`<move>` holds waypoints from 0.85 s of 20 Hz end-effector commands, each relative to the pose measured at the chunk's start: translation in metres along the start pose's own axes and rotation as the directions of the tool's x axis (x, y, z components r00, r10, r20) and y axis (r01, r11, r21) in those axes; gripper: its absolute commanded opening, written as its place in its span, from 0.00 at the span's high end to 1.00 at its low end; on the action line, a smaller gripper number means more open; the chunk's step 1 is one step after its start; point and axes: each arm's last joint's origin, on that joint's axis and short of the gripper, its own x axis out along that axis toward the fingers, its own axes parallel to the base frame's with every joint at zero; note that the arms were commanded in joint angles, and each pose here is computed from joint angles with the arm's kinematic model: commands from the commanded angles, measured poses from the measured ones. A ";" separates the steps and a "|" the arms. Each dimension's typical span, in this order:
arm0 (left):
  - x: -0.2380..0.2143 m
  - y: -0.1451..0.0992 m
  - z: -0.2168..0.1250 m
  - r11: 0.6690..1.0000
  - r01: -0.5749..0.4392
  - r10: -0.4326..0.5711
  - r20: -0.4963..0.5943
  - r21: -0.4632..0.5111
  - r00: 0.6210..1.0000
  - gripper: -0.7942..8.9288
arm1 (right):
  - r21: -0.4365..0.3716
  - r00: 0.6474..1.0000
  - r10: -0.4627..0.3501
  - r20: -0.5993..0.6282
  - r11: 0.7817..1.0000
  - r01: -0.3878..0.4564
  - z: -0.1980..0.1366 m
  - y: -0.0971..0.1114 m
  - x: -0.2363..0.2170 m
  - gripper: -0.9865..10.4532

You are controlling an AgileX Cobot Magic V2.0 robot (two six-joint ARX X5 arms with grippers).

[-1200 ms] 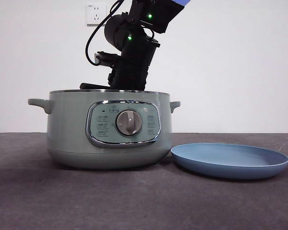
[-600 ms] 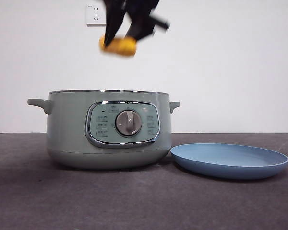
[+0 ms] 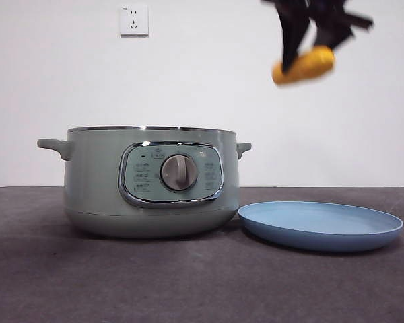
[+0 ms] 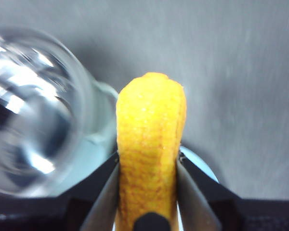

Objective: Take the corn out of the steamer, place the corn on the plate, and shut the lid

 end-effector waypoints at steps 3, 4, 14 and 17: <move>-0.005 -0.001 0.005 1.000 -0.001 0.001 0.064 0.004 0.998 0.93 | 0.015 0.995 -0.008 -0.100 1.000 0.009 -0.044 -0.009 0.058 0.92; -0.005 -0.001 0.005 1.000 -0.001 0.001 0.064 0.004 0.998 0.93 | 0.026 0.995 -0.001 -0.104 1.000 0.004 -0.054 -0.009 0.068 0.92; -0.003 0.000 0.006 1.000 -0.002 0.002 0.060 0.003 0.998 0.93 | 0.121 0.997 0.033 -0.065 0.992 -0.025 -0.128 -0.012 0.125 0.92; 0.000 0.000 0.007 1.000 -0.002 0.002 0.054 0.002 0.999 0.93 | 0.137 0.999 0.008 -0.052 0.991 0.000 -0.140 -0.014 0.131 0.92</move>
